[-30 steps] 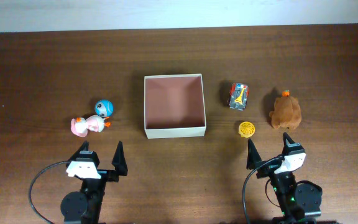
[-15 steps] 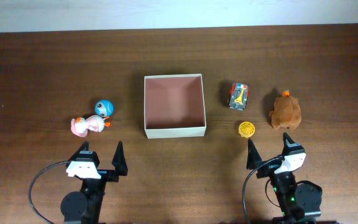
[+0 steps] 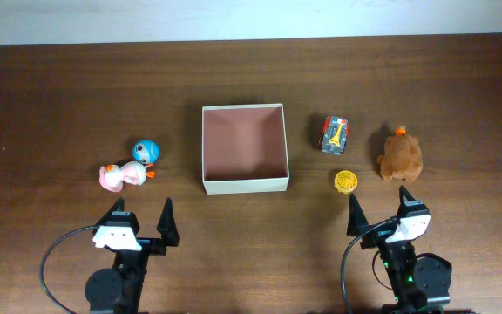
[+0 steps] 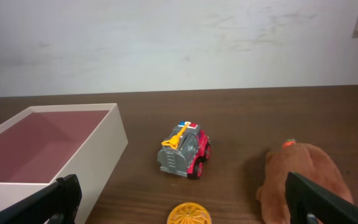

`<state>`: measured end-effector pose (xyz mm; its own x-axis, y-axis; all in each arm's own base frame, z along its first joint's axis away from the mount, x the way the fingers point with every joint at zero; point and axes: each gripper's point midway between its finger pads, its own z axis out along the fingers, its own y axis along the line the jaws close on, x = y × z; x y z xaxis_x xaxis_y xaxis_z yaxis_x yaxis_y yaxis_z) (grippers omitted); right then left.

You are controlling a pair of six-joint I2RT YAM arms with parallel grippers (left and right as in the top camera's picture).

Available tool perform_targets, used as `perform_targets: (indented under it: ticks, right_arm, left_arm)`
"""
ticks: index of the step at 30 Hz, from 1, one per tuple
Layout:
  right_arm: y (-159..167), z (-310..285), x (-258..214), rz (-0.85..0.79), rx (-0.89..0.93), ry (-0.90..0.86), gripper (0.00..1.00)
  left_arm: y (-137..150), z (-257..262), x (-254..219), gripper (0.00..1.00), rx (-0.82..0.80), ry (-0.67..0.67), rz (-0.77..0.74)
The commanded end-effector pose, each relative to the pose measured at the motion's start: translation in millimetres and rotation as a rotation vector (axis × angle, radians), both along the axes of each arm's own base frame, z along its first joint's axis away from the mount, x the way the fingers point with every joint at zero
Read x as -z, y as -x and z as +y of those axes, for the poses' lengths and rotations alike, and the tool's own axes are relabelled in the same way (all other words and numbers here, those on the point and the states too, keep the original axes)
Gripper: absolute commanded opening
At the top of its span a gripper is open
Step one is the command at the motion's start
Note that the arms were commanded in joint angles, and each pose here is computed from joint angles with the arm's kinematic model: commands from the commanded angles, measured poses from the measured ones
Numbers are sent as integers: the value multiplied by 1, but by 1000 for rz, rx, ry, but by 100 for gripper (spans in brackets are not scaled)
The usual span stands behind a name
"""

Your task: Pack container

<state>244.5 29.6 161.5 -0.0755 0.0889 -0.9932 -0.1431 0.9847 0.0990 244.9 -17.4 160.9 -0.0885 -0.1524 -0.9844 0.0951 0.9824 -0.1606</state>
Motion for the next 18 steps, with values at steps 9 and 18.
perform_targets:
  ticks: [9, 18]
  right_arm:
    - [2, 12, -11, -53, -69, 2, 99]
    - [-2, 20, -65, 155, -103, -71, 99]
  left_arm:
    - [0, 1, 2, 99, -6, -17, -5]
    - [0, 1, 2, 100, -6, -17, -5]
